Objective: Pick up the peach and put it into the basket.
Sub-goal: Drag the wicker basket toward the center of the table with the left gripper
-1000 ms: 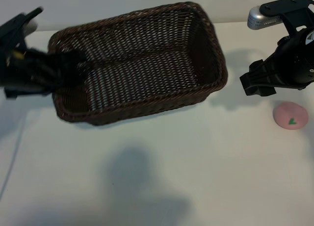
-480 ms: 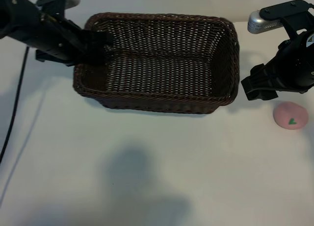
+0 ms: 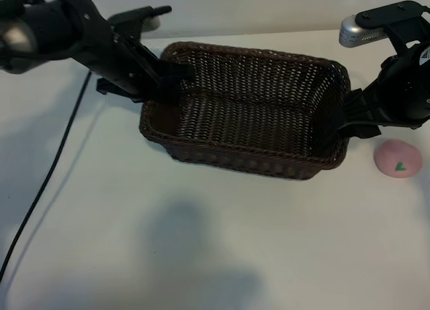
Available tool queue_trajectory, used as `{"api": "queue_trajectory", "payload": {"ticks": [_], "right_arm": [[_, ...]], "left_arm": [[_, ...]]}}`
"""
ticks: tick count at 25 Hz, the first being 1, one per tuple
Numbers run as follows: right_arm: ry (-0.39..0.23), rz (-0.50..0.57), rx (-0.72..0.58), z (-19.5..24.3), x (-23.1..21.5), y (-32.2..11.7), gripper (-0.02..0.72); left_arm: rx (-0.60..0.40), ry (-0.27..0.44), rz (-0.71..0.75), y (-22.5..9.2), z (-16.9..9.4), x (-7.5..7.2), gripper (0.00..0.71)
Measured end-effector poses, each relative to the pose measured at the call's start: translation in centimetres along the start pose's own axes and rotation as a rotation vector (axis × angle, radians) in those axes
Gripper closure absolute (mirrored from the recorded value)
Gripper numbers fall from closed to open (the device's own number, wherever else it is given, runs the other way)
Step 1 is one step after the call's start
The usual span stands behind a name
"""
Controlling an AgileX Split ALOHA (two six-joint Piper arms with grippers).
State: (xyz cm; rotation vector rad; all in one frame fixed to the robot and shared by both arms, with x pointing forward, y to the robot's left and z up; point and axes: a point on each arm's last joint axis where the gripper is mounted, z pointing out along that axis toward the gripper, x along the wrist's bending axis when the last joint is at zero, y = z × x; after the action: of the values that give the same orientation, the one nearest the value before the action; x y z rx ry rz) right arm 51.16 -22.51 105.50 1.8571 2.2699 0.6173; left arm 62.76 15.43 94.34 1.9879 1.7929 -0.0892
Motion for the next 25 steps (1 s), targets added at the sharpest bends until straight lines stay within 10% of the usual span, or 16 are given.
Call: {"api": "queue_trajectory", "payload": {"ticks": [25], "right_arm": [[0.001,0.0,0.014,0.0,0.0,-0.1,0.109]], "left_arm": [[-0.006,-0.01,-0.124,0.0,2.9,0.8,0.523]]}}
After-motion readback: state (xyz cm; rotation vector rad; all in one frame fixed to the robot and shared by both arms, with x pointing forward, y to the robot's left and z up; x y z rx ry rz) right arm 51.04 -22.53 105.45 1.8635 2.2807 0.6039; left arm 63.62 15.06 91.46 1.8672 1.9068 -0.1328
